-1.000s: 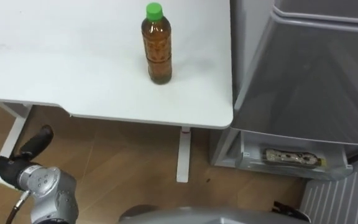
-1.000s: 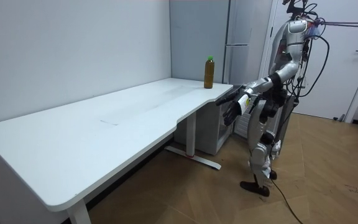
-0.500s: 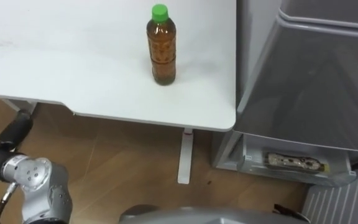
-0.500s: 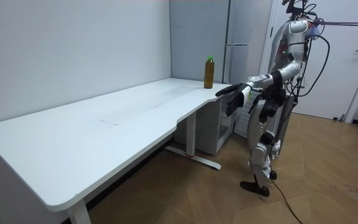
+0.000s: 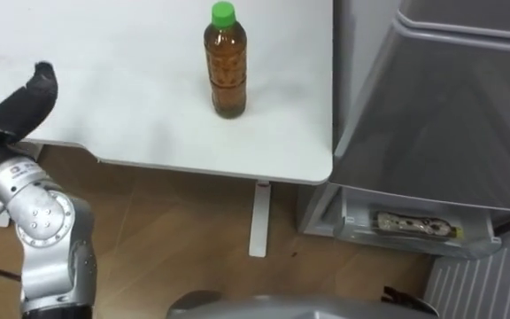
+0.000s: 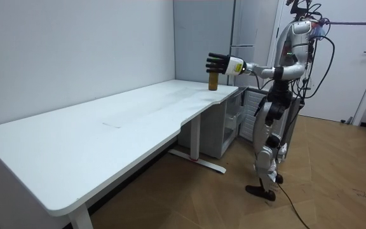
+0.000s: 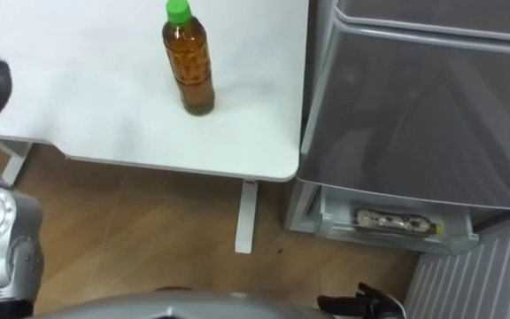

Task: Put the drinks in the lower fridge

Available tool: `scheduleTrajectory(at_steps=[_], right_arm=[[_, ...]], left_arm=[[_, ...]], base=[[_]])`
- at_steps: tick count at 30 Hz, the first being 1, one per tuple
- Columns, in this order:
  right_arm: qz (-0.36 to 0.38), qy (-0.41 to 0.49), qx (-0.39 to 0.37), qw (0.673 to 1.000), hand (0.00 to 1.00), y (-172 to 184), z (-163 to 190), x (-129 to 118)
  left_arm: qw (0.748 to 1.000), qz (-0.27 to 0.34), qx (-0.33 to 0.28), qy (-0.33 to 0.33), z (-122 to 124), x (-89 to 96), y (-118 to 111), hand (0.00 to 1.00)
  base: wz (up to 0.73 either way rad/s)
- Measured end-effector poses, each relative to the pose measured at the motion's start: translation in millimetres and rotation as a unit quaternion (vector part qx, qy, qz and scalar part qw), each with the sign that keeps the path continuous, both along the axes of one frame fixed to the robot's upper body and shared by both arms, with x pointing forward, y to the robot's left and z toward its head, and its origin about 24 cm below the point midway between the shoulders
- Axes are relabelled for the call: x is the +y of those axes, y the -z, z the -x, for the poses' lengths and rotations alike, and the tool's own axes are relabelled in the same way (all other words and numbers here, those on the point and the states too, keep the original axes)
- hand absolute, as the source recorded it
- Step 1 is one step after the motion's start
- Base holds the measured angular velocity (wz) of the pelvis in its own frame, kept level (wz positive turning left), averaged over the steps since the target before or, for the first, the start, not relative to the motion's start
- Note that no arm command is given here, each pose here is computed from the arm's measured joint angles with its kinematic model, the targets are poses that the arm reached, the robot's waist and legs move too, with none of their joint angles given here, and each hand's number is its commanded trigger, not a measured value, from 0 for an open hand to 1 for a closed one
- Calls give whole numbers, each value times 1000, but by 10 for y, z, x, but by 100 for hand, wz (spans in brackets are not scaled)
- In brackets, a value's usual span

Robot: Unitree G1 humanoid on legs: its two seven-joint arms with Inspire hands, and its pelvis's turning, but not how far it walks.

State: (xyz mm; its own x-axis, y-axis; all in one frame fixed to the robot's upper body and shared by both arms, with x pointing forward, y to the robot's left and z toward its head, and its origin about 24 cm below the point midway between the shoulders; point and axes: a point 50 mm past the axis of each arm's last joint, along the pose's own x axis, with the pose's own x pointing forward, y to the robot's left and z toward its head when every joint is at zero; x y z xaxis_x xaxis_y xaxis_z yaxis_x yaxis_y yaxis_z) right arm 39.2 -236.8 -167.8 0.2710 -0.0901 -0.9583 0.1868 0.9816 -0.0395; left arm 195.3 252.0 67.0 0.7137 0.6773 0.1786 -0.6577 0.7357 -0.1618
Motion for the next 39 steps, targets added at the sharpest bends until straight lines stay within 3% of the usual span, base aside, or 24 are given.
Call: scheduleTrajectory(at_steps=[8,13,39], right_arm=[[-5,-18,-8,1000,0,-9,-80,2],[-10,-43,-10,999,0,-15,-148,11],[-14,-13,-1,1000,0,-10,-104,-19]], left_arm=[[985,-12,41,168,-134,-356,130,0],[969,-12,83,232,-176,-455,263,0],[939,10,69,335,-307,-555,207,0]], base=[[-1],[-8],[-5]])
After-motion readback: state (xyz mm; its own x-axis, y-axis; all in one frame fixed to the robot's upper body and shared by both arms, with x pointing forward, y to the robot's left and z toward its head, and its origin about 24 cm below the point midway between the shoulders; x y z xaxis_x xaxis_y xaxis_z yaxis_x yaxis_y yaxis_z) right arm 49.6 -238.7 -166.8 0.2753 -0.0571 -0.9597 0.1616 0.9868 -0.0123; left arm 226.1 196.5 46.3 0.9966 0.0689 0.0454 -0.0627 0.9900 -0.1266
